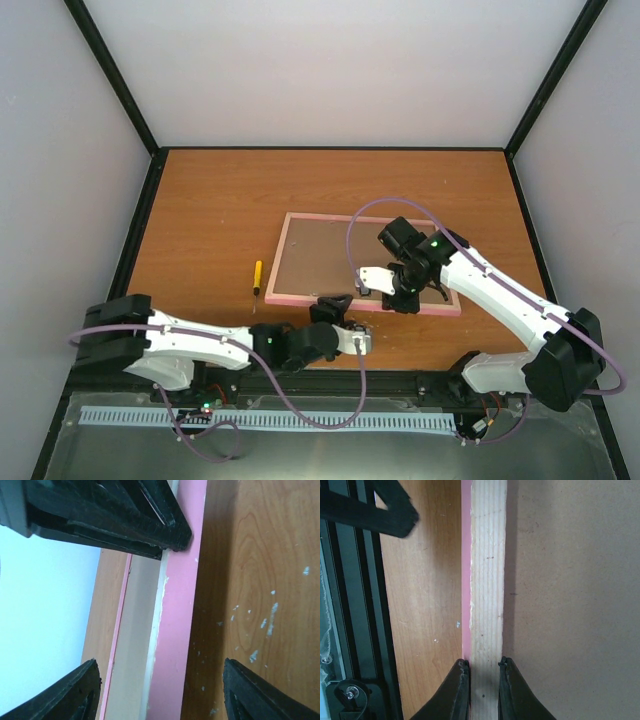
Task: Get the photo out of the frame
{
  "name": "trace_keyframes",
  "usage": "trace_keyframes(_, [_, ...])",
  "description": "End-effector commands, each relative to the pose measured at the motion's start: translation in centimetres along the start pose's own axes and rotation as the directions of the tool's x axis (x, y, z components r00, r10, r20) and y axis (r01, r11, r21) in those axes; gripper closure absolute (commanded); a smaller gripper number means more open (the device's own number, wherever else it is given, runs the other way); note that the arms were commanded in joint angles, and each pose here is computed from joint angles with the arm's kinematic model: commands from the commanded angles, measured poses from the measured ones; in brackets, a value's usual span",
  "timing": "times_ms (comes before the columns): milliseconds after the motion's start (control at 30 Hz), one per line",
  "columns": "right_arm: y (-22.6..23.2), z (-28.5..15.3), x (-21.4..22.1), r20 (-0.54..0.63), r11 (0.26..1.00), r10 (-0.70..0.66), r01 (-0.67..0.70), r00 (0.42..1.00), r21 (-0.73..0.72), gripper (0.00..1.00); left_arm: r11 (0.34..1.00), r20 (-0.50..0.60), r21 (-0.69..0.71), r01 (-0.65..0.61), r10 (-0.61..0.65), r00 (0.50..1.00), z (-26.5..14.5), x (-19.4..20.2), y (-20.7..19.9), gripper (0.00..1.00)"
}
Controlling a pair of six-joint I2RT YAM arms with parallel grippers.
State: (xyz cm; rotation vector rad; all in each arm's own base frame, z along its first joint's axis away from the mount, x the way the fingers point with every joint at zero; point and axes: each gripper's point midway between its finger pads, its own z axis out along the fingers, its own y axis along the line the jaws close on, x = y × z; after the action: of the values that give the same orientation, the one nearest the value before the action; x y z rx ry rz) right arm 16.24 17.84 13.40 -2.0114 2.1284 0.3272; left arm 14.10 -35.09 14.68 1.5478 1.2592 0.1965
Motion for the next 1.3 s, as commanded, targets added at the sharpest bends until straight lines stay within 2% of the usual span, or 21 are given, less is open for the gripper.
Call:
trace_keyframes(0, [-0.5, -1.2, -2.1, 0.081, 0.999, -0.045, 0.043, 0.996, 0.027, 0.97, 0.995, -0.026, -0.093, -0.035, 0.033, 0.999, 1.9, -1.4, 2.3, 0.34])
trace_keyframes(100, [-0.6, -1.3, -2.3, 0.088, 0.999, -0.04, 0.038, 0.995, 0.024, 0.97, 0.989, -0.098, -0.093, -0.111, 0.102, 0.99, 3.7, -1.1, 1.7, 0.4])
trace_keyframes(367, [-0.2, -1.5, -2.6, 0.11, 1.0, -0.026, 0.024, 0.994, 0.014, 0.97, 0.972, -0.182, -0.097, -0.212, 0.192, 0.964, 5.7, -1.1, 1.3, 0.56])
trace_keyframes(433, [-0.2, -1.5, -2.5, 0.106, 1.0, -0.023, 0.021, 0.994, 0.013, 0.97, 0.974, -0.183, -0.092, -0.206, 0.187, 0.965, 6.0, -1.3, 1.1, 0.62])
trace_keyframes(500, [-0.2, -1.4, -2.4, 0.103, 1.0, -0.02, 0.019, 0.995, 0.011, 0.97, 0.978, -0.19, -0.081, -0.192, 0.174, 0.966, 6.2, -1.4, 0.9, 0.72])
trace_keyframes(700, [-0.2, -2.0, -2.7, 0.112, 1.0, -0.005, 0.003, 0.994, 0.019, 0.97, 0.988, -0.197, -0.081, -0.129, 0.111, 0.974, 6.2, -2.1, 1.6, 0.82])
trace_keyframes(733, [-0.4, -2.5, -3.0, 0.121, 1.0, 0.004, -0.007, 0.993, 0.029, 0.92, 0.99, -0.195, -0.082, -0.118, 0.1, 0.976, 6.1, -2.4, 1.9, 0.82])
trace_keyframes(800, [-0.9, -4.6, -3.9, 0.151, 0.997, 0.019, -0.029, 0.988, 0.066, 0.7, 0.992, -0.183, -0.087, -0.089, 0.071, 0.981, 5.6, -3.2, 2.9, 0.84])
trace_keyframes(867, [-2.1, -8.7, -5.6, 0.215, 0.985, 0.013, -0.05, 0.977, 0.168, 0.51, 0.993, -0.16, -0.106, -0.052, 0.035, 0.987, 4.9, -4.3, 4.7, 0.86])
trace_keyframes(933, [-3.5, -13.2, -6.8, 0.293, 0.956, 0.009, -0.095, 0.956, 0.279, 0.39, 0.993, -0.135, -0.122, 0.001, -0.017, 0.991, 4.2, -5.7, 6.9, 0.88])
trace_keyframes(1067, [-7.1, -22.1, -6.9, 0.436, 0.853, 0.022, -0.245, 0.9, 0.462, 0.3, 0.983, -0.091, -0.117, 0.139, -0.15, 0.984, 2.6, -8.1, 11.7, 0.88])
trace_keyframes(1167, [-8.8, -28.3, -6.3, 0.505, 0.721, -0.006, -0.347, 0.863, 0.601, 0.25, 0.966, -0.079, -0.107, 0.236, -0.244, 0.966, 1.7, -9.6, 15.1, 0.9])
trace_keyframes(1267, [-9.4, -32.3, -5.8, 0.541, 0.616, -0.02, -0.416, 0.841, 0.669, 0.26, 0.943, -0.061, -0.102, 0.316, -0.323, 0.944, 0.6, -11.0, 18.2, 0.94])
